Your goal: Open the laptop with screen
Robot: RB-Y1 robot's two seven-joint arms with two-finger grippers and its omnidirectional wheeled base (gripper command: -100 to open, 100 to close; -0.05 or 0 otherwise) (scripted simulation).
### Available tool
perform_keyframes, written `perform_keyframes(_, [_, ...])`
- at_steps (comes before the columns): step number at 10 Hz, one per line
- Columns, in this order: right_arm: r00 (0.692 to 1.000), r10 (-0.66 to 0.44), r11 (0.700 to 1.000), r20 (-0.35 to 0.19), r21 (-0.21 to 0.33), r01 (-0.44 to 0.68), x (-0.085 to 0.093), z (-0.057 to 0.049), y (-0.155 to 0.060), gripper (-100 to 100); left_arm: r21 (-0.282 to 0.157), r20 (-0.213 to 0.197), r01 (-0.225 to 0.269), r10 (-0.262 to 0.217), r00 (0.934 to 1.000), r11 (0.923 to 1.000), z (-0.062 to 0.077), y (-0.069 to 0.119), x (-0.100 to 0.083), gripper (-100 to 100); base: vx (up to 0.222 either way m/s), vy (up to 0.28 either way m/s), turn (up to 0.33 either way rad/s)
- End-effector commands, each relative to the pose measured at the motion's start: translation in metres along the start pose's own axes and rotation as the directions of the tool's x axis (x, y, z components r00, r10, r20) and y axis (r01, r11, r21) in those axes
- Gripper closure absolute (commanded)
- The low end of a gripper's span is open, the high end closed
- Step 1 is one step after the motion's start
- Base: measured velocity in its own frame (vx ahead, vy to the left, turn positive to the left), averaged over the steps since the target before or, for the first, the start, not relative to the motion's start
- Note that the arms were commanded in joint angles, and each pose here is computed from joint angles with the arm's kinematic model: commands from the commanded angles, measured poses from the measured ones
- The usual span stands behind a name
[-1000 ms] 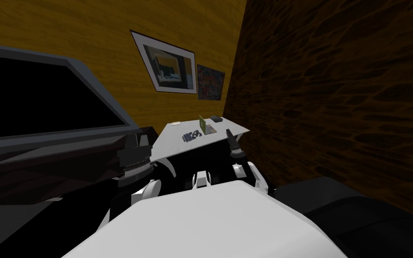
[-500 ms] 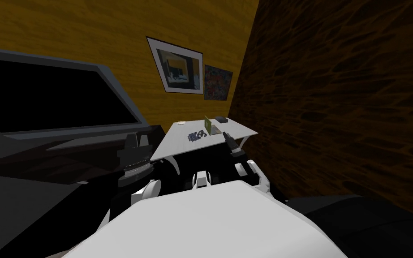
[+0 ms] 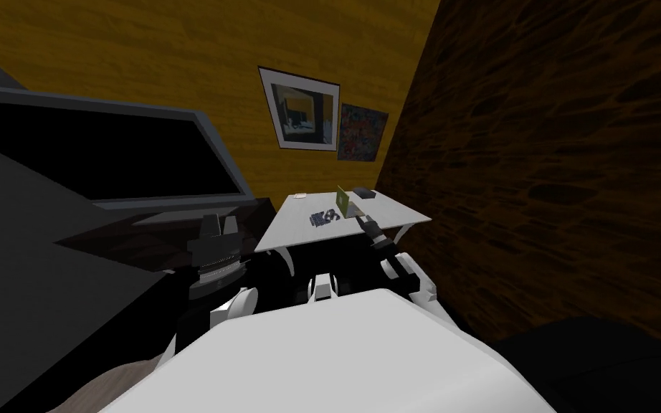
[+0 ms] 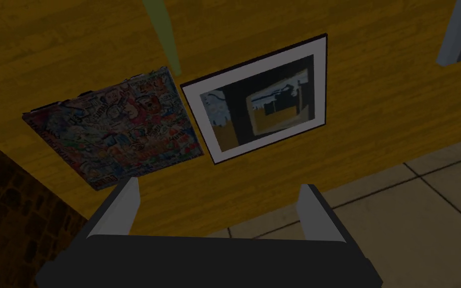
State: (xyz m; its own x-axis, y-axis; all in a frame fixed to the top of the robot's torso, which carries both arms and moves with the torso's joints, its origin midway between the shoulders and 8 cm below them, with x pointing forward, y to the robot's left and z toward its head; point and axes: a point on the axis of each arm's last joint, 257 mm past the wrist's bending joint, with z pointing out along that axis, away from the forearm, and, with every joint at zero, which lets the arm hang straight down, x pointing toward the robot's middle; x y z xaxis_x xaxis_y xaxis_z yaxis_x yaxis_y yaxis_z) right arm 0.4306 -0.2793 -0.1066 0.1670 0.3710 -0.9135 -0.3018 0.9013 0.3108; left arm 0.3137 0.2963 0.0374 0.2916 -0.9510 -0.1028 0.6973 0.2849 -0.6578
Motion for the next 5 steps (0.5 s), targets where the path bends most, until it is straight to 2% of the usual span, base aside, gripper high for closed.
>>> perform_keyframes(1, [0.978,-0.19,0.98,-0.084,0.049,0.195,0.011,0.0,-0.035,-100,0.0,0.0,0.0,0.0,1.0,1.0,0.0,0.0,0.0,0,0.037,0.06,0.177])
perform_keyframes(3, [0.932,-0.328,0.937,-0.151,0.075,0.342,0.016,-0.002,-0.066,-100,0.0,0.0,0.0,0.0,1.0,1.0,0.0,0.0,0.0,0,0.039,0.052,0.18])
perform_keyframes(5, [0.864,-0.454,0.872,-0.219,0.092,0.482,0.016,-0.005,-0.098,-100,0.0,0.0,0.0,0.0,1.0,1.0,0.0,0.0,0.0,0,0.034,0.045,0.198])
